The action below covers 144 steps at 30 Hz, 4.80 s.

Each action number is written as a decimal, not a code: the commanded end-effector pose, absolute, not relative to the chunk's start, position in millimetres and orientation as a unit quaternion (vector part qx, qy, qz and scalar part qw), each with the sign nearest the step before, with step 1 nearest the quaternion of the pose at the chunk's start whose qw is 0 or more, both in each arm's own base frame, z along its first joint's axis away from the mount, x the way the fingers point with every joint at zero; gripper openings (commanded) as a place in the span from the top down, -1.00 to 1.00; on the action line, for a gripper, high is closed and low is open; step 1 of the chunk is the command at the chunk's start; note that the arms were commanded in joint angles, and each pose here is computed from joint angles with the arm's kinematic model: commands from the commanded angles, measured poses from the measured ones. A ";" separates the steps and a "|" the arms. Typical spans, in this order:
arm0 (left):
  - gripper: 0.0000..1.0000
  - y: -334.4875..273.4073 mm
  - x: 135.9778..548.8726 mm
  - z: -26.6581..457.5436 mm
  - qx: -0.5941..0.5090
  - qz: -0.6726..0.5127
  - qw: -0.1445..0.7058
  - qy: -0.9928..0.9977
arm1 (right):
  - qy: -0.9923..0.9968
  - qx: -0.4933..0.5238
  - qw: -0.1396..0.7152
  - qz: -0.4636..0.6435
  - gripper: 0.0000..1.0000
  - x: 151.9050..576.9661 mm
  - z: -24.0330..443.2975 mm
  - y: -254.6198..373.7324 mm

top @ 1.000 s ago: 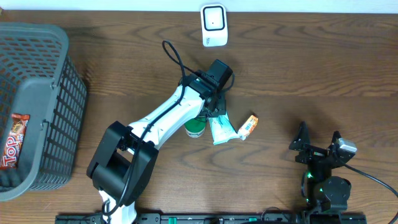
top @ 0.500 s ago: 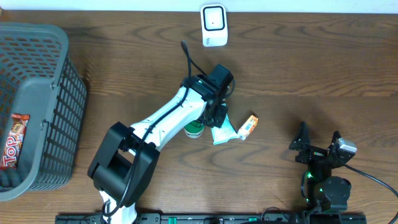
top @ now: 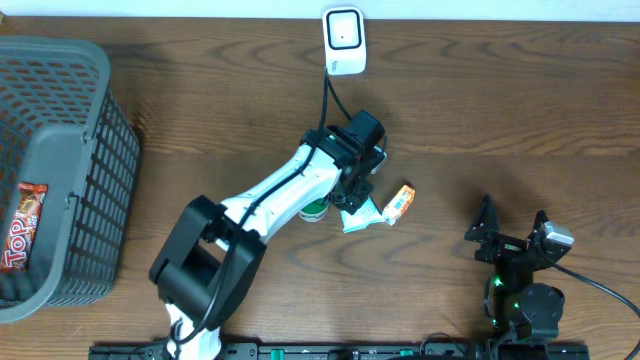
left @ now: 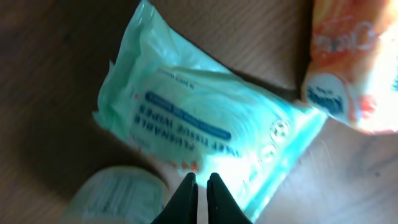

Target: Scan the item barcode

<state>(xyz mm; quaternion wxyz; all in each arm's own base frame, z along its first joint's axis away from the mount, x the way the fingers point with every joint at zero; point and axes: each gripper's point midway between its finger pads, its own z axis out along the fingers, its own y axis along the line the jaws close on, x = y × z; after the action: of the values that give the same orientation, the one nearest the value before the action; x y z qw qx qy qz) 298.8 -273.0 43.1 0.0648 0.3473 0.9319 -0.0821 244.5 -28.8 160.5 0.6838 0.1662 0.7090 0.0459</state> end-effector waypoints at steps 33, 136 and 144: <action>0.84 -276.7 338.4 35.1 0.344 -0.040 0.130 0.929 | 0.709 0.168 0.684 0.047 -0.99 244.2 160.1 -28.9; -0.78 307.9 261.3 112.2 -0.717 0.167 0.147 0.660 | 0.709 0.168 0.684 0.047 -0.98 244.2 160.1 -28.9; -0.80 325.5 267.9 71.0 -0.719 0.182 0.131 0.657 | 0.709 0.168 0.684 0.047 -0.98 244.2 160.1 -28.9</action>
<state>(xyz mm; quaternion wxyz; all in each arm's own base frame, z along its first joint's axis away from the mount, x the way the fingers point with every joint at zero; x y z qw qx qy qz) 274.3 313.9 72.4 0.1291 -0.7141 0.6698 0.1573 244.5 -28.9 160.5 0.6839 0.1663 0.7089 0.0458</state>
